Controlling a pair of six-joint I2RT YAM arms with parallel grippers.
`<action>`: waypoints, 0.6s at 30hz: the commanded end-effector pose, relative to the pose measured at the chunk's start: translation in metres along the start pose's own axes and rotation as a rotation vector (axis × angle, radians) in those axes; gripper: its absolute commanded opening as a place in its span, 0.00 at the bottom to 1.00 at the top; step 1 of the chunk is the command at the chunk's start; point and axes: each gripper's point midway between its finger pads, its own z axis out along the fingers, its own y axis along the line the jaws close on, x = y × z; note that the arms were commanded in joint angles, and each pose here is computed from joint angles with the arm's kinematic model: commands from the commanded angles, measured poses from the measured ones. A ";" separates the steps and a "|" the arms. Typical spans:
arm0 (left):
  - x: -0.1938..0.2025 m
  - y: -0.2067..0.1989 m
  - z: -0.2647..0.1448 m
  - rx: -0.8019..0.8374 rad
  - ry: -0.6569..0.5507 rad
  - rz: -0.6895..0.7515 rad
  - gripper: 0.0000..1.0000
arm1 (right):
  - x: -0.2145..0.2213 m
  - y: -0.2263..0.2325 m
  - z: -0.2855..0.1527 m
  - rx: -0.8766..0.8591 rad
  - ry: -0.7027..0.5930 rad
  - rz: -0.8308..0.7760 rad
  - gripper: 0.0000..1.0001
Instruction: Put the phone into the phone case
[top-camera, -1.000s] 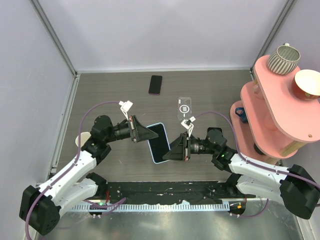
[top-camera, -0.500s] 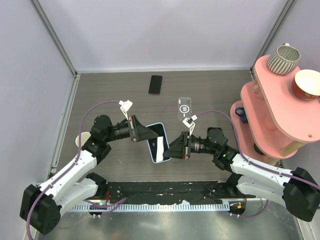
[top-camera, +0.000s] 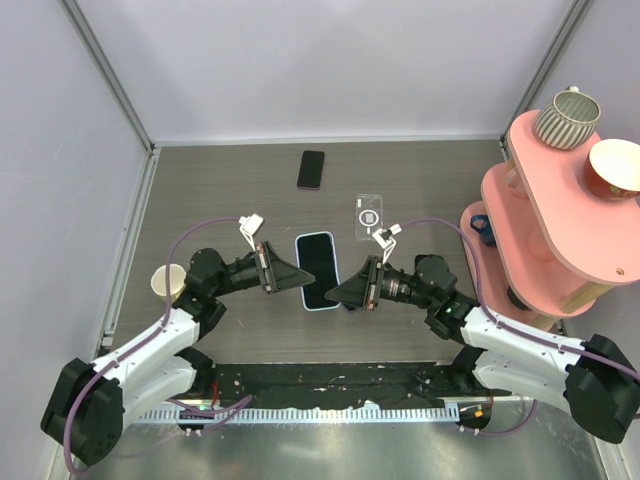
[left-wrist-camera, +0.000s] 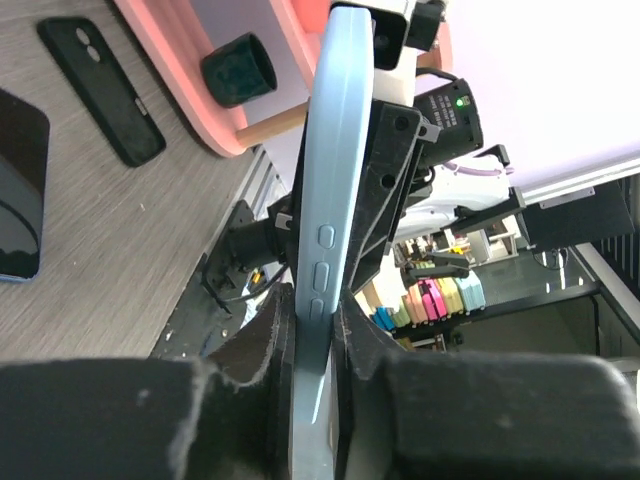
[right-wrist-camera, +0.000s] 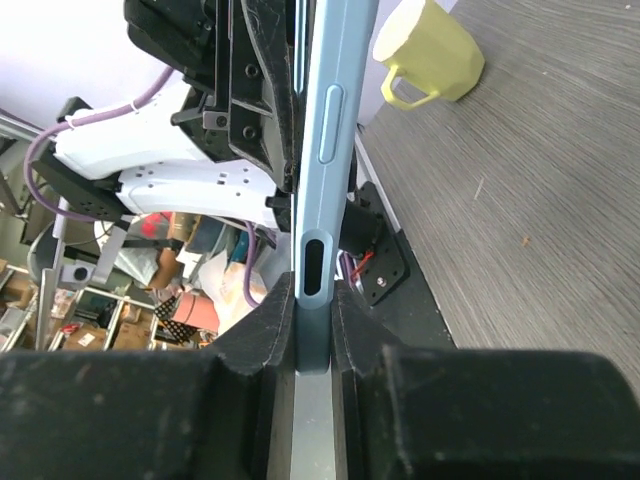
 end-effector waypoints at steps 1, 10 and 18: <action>-0.010 -0.033 -0.002 0.103 -0.042 0.093 0.04 | -0.030 0.038 0.004 -0.122 -0.090 -0.090 0.16; 0.001 -0.038 -0.008 0.112 0.010 0.122 0.00 | -0.074 0.039 0.007 0.021 -0.178 -0.085 0.74; 0.009 -0.036 -0.014 0.092 0.027 0.143 0.00 | -0.126 0.026 0.012 0.101 -0.228 -0.089 0.51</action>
